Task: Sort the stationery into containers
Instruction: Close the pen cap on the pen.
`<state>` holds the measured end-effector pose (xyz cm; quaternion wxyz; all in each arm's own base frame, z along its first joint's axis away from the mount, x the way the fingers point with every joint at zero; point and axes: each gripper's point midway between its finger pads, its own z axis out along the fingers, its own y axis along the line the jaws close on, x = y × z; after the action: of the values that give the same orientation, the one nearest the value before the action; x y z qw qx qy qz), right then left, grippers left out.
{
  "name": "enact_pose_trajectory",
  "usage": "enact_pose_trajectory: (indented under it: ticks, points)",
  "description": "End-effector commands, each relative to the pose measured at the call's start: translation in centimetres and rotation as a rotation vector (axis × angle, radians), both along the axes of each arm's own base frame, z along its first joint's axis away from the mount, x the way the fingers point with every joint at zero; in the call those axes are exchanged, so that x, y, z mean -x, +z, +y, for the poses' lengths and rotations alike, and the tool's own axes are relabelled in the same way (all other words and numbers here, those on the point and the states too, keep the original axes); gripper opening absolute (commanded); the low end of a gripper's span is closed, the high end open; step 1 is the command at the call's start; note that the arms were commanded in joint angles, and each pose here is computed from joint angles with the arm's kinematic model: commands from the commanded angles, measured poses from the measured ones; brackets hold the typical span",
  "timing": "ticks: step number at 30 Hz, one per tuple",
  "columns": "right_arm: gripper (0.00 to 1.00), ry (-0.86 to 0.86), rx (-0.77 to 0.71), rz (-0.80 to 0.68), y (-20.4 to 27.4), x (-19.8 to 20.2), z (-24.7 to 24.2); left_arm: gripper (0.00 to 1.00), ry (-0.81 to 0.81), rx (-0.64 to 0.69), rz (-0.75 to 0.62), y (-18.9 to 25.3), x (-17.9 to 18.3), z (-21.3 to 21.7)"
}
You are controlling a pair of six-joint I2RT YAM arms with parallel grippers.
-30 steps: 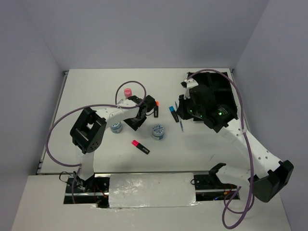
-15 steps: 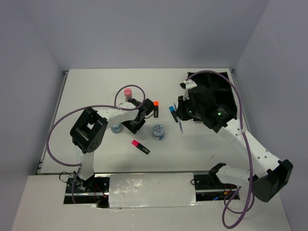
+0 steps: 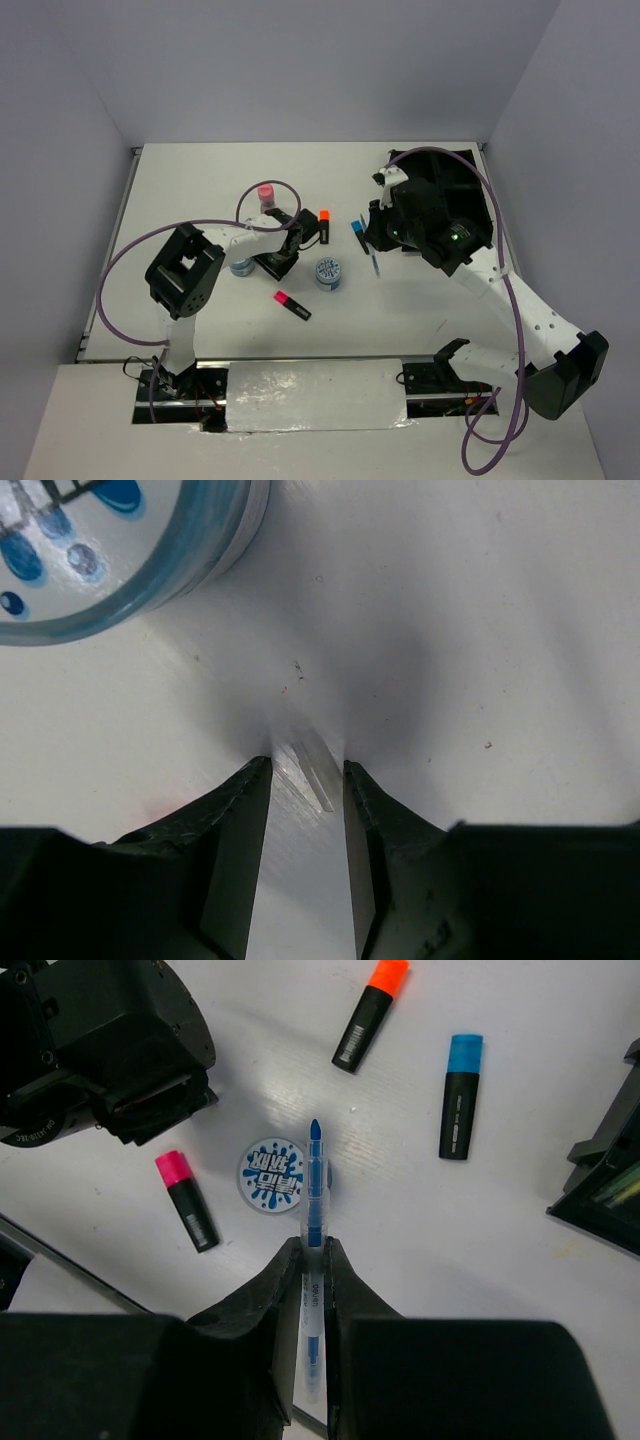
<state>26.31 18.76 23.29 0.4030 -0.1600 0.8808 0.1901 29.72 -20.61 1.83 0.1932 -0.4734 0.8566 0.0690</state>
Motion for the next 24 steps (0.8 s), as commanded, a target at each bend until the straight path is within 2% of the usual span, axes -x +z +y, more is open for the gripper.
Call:
enact_pose_trajectory:
  ticks: [1, 6, 7, 9, 12, 13, 14, 15, 18, 20, 21, 22, 23, 24]
  points:
    - [0.0, 0.023, -0.026, -0.049, 1.0, -0.3, 0.7, 0.46, 0.016, -0.022, 0.016, -0.6, 0.4, 0.6]
    - [0.0, 0.024, -0.027, -0.05, 1.0, -0.3, 0.7, 0.32, 0.001, 0.0, 0.038, -1.9, 1.1, 0.4]
    - [0.0, 0.03, -0.028, -0.046, 0.8, -0.2, 0.8, 0.24, -0.004, 0.011, 0.034, -2.0, 1.0, 0.2]
    - [0.0, 0.04, -0.035, -0.045, 0.7, 0.0, 0.9, 0.18, -0.02, 0.018, 0.033, -2.1, 1.2, 0.1]
    - [0.0, 0.103, -0.087, -0.042, 0.9, 1.0, 1.9, 0.1, -0.081, 0.067, -0.02, -1.1, 0.4, -1.0]
    - [0.0, 0.122, -0.12, -0.058, 1.4, 1.2, 2.4, 0.02, -0.117, 0.107, -0.067, 0.2, -0.3, -1.8]
    - [0.0, 0.177, -0.167, -0.058, 1.8, 2.0, 3.2, 0.0, -0.154, 0.166, -0.144, 1.2, -1.7, -3.2]
    - [0.0, 0.197, -0.198, -0.073, 1.9, 2.9, 3.2, 0.0, -0.256, 0.183, -0.193, 2.4, -2.4, -4.2]
    - [0.0, 0.174, -0.307, -0.137, 2.9, 4.1, 2.9, 0.0, -0.516, 0.313, -0.467, 9.1, -5.3, -8.4]
    - [0.0, 0.146, -0.4, -0.157, 2.8, 5.3, 2.8, 0.0, -0.696, 0.366, -0.61, 13.9, -5.0, -9.8]
    - [0.0, 0.161, -0.431, -0.154, 2.5, 6.1, 3.1, 0.0, -0.753, 0.42, -0.749, 17.4, -5.6, -11.1]
    - [0.0, 0.194, -0.51, -0.164, 3.4, 7.2, 4.2, 0.0, -0.812, 0.458, -0.847, 20.3, -4.4, -11.1]
    - [0.0, 0.21, -0.528, -0.14, 1.8, 8.1, 4.6, 0.0, -0.928, 0.496, -0.927, 22.3, -3.1, -11.8]
    - [0.0, 0.205, -0.585, -0.161, 2.6, 8.9, 4.5, 0.0, -0.976, 0.551, -1.101, 26.6, -2.3, -12.5]
